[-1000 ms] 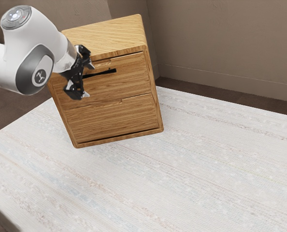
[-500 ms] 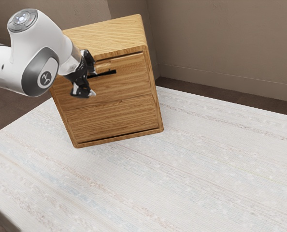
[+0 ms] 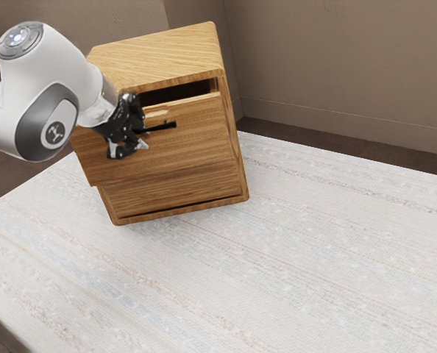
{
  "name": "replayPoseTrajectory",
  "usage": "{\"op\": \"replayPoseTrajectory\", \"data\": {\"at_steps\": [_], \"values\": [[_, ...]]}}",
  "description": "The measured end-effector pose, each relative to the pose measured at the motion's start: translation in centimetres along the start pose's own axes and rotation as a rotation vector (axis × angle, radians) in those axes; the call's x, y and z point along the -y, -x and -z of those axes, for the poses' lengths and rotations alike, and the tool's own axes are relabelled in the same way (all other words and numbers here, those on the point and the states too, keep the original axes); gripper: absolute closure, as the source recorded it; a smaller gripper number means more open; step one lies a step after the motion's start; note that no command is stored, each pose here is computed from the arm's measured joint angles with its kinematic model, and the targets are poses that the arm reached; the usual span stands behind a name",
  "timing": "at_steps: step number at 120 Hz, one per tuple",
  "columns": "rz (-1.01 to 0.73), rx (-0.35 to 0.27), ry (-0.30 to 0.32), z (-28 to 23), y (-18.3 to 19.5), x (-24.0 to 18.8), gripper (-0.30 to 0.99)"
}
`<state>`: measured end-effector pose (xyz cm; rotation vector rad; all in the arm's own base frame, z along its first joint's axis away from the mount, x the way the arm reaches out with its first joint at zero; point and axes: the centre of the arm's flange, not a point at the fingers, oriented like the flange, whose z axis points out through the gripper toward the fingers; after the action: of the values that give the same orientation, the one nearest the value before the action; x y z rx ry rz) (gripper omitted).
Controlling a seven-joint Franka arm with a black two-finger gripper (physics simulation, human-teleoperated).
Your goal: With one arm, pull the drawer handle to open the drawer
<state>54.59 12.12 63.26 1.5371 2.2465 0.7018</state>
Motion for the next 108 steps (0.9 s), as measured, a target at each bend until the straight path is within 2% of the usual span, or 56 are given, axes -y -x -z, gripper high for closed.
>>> {"op": "replayPoseTrajectory", "data": {"at_steps": [21,39,51,65,81,86,92,98,101,103,105,108], "values": [[-0.007,0.009,-0.005,1.7,-0.3,2.7,0.79],[0.001,-0.035,-0.009,1.4,-2.2,3.1,0.78],[0.029,-0.021,-0.018,1.4,-2.2,3.4,0.79],[0.057,0.011,-0.045,1.9,-1.9,5.9,0.79],[0.094,0.062,-0.027,4.3,-1.0,7.2,0.79],[0.089,0.078,-0.011,5.3,0.0,7.4,0.73],[0.105,0.093,-0.008,5.7,0.7,7.7,0.49],[0.116,0.113,-0.004,6.1,2.4,8.1,0.32],[0.082,0.105,0.014,6.4,4.1,8.6,0.34],[0.082,0.110,0.022,6.6,5.0,8.8,0.27],[0.065,0.106,0.034,6.8,6.0,9.2,0.36],[0.039,0.096,0.052,7.1,7.4,9.7,0.37]]}}
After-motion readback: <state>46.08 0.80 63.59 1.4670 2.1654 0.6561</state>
